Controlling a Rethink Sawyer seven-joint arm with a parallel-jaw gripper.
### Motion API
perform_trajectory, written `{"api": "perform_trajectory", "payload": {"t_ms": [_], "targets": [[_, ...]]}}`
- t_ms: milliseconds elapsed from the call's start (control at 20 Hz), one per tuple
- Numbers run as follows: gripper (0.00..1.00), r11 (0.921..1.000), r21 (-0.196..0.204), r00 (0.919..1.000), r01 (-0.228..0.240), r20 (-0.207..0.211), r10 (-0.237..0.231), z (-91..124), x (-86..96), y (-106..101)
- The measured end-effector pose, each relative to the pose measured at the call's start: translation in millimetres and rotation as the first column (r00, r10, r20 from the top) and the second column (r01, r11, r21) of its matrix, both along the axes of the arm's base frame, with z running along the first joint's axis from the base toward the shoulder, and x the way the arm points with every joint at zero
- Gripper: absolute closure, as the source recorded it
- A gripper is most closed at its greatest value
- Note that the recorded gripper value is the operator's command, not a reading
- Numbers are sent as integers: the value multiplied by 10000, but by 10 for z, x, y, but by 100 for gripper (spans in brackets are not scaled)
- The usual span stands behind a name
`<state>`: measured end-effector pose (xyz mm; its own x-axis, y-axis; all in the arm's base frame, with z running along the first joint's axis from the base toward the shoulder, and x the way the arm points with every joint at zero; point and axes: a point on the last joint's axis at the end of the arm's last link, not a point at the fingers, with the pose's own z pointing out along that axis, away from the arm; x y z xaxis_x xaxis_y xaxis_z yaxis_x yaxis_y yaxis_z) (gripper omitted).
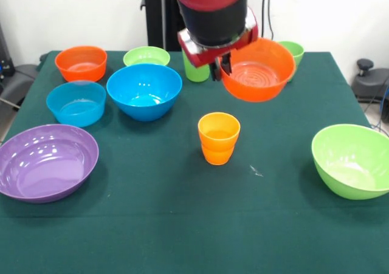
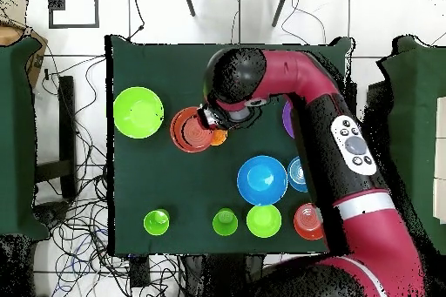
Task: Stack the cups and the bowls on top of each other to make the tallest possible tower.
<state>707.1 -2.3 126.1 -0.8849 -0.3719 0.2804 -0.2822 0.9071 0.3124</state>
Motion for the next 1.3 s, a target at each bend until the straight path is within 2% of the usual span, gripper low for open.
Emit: {"api": "perform_trajectory", "payload": {"t_ms": [100, 250, 700, 1050, 1300], "targets": [[100, 10000, -15, 9998, 59, 197, -59, 112, 39, -62], [100, 9998, -87, 9976, 202, 669, -195, 398, 111, -224], [100, 9995, -89, 9899, 294, 1391, -279, 861, 157, -441], [100, 9999, -43, 9847, 147, 1735, -137, 900, 171, -389], [100, 9997, -213, 9746, -74, 2234, 120, 772, 180, -325]]}}
